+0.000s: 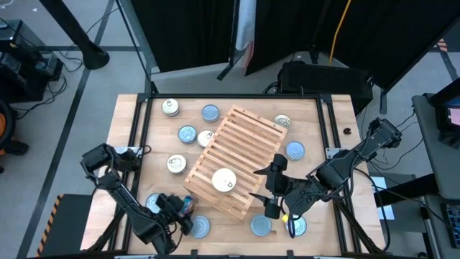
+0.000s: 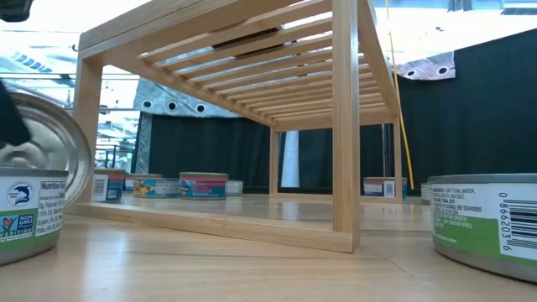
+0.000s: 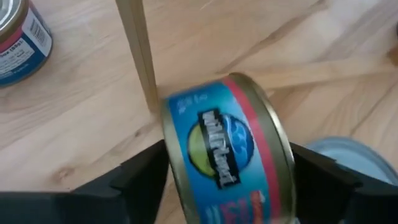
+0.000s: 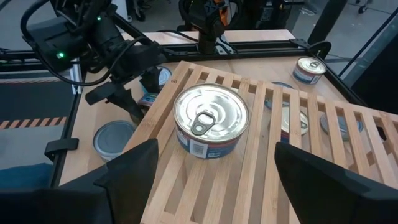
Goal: Stack canned seafood by type on shelf
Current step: Stack the blue-pink tuna can on top of the other blue-pink tuna can on the shelf
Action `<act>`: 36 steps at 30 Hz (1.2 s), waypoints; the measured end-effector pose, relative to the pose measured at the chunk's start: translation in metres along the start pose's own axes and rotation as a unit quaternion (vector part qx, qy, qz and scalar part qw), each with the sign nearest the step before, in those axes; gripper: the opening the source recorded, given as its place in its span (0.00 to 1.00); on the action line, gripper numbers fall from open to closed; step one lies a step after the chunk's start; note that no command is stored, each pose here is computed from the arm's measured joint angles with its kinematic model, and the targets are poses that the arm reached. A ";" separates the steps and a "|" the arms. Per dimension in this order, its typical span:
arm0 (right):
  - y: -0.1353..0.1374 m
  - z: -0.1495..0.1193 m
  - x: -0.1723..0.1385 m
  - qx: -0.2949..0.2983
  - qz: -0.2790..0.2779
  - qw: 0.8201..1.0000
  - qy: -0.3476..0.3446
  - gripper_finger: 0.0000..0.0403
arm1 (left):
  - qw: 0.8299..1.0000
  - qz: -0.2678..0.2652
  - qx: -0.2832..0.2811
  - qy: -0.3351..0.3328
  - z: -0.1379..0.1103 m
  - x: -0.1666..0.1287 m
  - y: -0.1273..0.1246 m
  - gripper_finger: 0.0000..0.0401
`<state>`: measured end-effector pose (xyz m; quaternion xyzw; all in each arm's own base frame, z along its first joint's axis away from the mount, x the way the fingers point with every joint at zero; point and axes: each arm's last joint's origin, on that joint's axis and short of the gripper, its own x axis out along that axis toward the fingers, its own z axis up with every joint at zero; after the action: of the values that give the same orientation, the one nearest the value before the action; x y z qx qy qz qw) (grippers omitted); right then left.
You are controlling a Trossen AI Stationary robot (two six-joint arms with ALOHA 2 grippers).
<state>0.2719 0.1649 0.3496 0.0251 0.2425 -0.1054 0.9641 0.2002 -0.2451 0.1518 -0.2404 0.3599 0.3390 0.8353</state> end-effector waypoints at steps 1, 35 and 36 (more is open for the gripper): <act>0.000 0.000 0.000 0.000 0.000 1.000 0.000 0.78 | 1.000 0.001 0.004 0.004 0.000 0.000 0.000 0.64; -0.002 0.001 -0.001 -0.098 -0.004 0.995 -0.003 0.78 | 0.903 -0.365 0.165 -0.155 0.234 -0.135 0.025 0.49; -0.002 0.002 -0.002 -0.105 -0.003 0.994 -0.004 0.78 | 0.893 -0.387 0.172 -0.153 0.242 -0.133 0.025 0.49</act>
<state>0.2705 0.1628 0.3522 -0.0775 0.2487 -0.0822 0.9620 0.2197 -0.1252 0.4009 -0.1586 0.1584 -0.0458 0.9735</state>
